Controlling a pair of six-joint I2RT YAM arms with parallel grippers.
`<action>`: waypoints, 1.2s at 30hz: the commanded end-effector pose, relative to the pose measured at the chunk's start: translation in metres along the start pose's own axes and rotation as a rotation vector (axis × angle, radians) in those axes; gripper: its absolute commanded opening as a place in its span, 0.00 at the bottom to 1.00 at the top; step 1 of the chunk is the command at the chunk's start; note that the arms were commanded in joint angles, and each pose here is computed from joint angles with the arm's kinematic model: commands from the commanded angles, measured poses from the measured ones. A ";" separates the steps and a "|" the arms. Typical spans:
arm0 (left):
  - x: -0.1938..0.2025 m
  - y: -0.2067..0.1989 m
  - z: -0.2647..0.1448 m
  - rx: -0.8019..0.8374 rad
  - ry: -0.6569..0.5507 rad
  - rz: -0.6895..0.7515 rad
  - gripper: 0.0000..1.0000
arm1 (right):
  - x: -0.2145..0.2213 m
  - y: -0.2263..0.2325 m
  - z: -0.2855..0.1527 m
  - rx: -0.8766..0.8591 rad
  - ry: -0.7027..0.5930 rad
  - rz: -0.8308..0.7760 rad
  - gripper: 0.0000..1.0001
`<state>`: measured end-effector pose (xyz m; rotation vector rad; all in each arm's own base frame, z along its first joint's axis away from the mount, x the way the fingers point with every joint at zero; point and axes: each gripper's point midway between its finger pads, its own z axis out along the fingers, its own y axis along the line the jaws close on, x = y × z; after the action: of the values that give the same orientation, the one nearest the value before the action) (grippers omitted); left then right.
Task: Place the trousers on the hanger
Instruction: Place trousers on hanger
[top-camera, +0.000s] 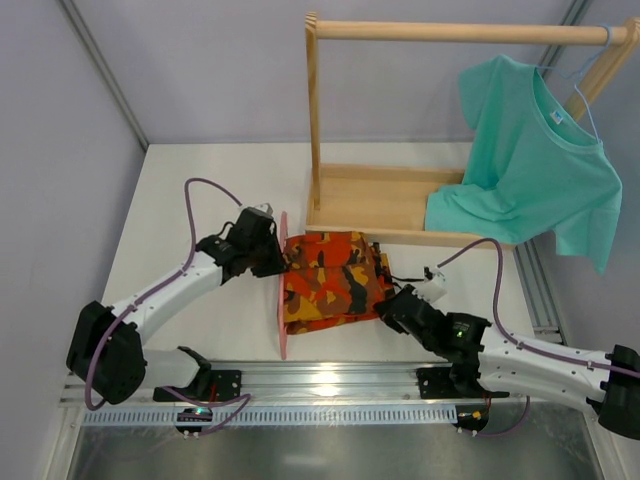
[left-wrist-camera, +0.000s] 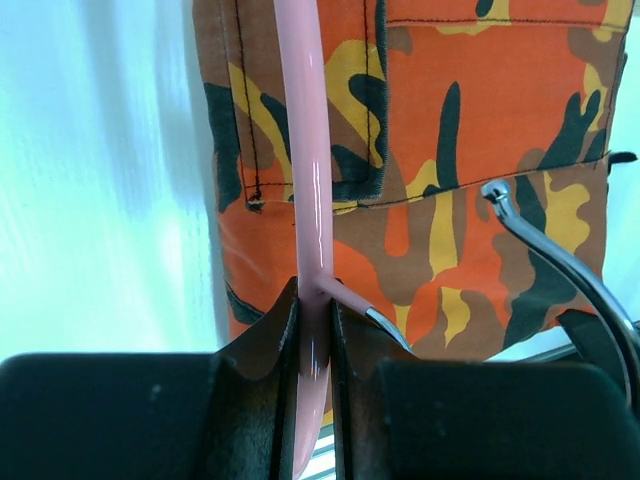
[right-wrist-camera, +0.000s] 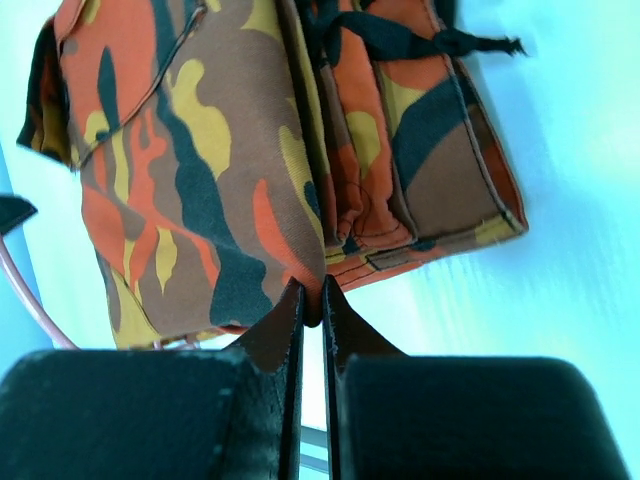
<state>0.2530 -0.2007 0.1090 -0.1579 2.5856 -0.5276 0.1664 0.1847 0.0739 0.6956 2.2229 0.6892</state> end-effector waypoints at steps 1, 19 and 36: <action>0.014 0.067 -0.012 -0.239 0.053 0.066 0.00 | 0.004 -0.009 0.005 -0.040 0.004 -0.166 0.08; 0.012 0.052 -0.027 -0.101 -0.033 0.048 0.54 | -0.009 0.093 0.021 -0.338 0.083 -0.411 0.57; -0.021 0.080 -0.047 -0.237 -0.276 -0.023 0.48 | 0.012 0.122 0.061 -0.447 0.222 -0.434 0.64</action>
<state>0.2379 -0.1149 0.1132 -0.2757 2.4634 -0.1990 0.2265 0.2735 0.0792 -0.0341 2.3034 0.9129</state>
